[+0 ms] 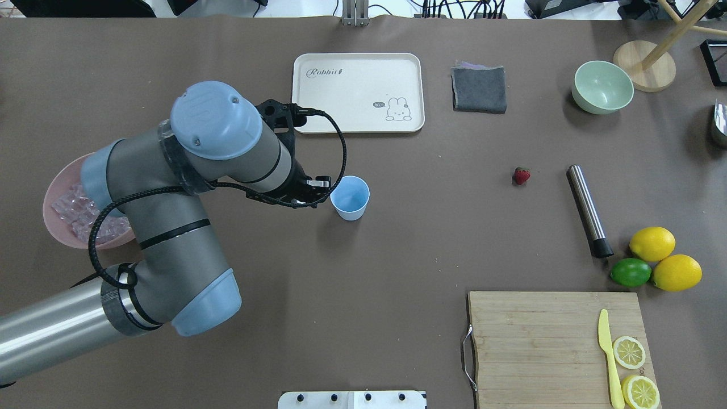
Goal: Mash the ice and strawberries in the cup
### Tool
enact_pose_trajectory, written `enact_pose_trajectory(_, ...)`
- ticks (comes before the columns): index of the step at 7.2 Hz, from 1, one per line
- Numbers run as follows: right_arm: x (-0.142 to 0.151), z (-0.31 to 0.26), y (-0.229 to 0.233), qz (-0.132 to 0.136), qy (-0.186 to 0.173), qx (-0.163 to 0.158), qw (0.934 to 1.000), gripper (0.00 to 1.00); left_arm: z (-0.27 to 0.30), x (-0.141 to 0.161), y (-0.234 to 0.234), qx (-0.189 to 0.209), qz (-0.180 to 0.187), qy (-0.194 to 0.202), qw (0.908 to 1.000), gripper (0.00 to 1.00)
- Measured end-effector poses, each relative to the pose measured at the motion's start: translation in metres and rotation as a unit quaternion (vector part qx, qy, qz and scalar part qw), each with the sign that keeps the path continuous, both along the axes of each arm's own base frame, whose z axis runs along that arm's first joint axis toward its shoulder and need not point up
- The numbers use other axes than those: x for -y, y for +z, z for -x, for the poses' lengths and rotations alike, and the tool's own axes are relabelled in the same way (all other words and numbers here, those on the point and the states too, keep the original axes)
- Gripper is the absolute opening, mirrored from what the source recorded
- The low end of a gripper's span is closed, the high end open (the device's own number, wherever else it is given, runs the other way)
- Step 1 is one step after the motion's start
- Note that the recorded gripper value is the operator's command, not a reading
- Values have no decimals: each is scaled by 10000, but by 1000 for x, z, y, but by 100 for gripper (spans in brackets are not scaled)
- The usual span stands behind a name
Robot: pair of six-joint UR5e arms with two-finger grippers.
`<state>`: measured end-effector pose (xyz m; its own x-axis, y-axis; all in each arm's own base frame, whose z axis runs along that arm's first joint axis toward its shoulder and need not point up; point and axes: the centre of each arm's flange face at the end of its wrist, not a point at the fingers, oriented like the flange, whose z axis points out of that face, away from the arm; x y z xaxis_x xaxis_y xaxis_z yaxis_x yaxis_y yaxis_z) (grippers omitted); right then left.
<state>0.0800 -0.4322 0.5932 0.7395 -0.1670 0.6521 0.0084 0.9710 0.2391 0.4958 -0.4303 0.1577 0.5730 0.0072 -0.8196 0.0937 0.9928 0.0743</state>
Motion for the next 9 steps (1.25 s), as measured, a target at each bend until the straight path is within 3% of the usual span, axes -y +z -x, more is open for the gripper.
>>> enact_pose_trajectory(3, -2, 0, 1, 12, 0, 0, 10000, 100, -31, 4, -18, 30, 81, -193, 9998, 0)
enact_pose_trajectory(6, -2, 0, 2, 21, 0, 1, 10000, 100, -55, 0, -22, 29, -88, -380, 9992, 0)
enact_pose_trajectory(7, -2, 0, 2, 22, 0, 1, 10000, 100, -59, 3, -20, -6, -143, -430, 9990, 37)
enact_pose_trajectory(8, -2, 0, 2, 22, 0, 1, 10000, 100, -61, 4, -20, -64, -203, -468, 9987, 87)
enact_pose_trajectory(9, -2, 0, 2, 22, 0, 1, 10000, 100, -61, 5, -20, -103, -245, -480, 9985, 93)
